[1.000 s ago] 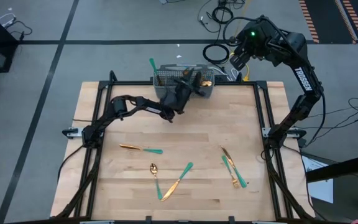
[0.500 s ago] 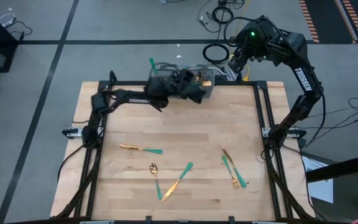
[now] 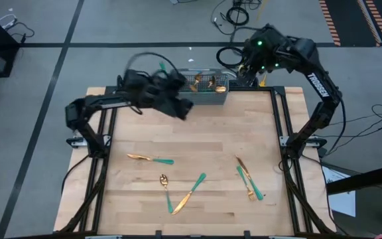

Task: Sort silverware
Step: Put the green knife into the gray silverware organizer

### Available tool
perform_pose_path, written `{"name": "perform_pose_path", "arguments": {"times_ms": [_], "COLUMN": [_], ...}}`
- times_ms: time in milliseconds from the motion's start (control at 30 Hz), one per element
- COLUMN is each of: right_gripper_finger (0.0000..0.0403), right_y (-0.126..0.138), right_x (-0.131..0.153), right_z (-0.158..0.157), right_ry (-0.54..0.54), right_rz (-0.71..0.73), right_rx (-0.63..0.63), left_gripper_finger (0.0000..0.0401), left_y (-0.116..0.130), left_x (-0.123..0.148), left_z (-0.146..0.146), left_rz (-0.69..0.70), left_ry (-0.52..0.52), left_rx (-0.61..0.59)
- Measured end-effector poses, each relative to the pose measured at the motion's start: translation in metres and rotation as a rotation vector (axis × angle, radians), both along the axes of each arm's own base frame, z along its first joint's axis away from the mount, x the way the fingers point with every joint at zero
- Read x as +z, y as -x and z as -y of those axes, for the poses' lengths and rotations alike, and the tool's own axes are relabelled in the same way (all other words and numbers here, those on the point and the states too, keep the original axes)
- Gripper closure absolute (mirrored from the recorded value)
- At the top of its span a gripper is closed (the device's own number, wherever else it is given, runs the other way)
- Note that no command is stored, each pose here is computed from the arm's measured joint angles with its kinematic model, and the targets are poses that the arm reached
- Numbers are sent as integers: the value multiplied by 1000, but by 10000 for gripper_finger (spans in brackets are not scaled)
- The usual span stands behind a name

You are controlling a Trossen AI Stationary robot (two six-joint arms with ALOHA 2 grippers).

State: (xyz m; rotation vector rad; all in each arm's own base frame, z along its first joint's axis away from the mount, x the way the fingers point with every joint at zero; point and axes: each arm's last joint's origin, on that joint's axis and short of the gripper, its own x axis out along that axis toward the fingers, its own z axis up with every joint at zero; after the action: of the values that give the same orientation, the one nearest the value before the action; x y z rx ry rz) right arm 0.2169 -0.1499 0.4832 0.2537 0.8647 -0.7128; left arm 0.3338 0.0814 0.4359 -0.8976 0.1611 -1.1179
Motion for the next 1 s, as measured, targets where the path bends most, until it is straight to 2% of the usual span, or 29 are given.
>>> {"name": "perform_pose_path", "arguments": {"times_ms": [133,233,400,533,633,800,900,1000], "right_gripper_finger": [193,193,193,193,193,193,193,193], "right_y": [-19,-42,-83,-92,-78,-30,3,39], "right_x": [-22,-37,-34,-13,8,41,58,72], "right_z": [-5,-14,-43,-65,-80,-99,-111,-122], "right_ry": [-88,-156,-187,-157,-113,-54,35,131], "right_rz": [-25,33,308,515,608,711,759,800], "right_rx": [70,214,599,788,855,879,878,868], "left_gripper_finger": [235,235,235,235,235,235,235,235], "left_y": [34,59,107,150,184,238,257,269], "left_x": [33,52,80,98,110,125,128,129], "left_z": [-7,-14,-23,-27,-27,-15,-8,-7], "left_rz": [216,347,512,615,685,800,810,779], "left_ry": [78,97,81,31,-30,-210,-332,-392], "left_rx": [166,282,429,541,637,816,902,967]}}
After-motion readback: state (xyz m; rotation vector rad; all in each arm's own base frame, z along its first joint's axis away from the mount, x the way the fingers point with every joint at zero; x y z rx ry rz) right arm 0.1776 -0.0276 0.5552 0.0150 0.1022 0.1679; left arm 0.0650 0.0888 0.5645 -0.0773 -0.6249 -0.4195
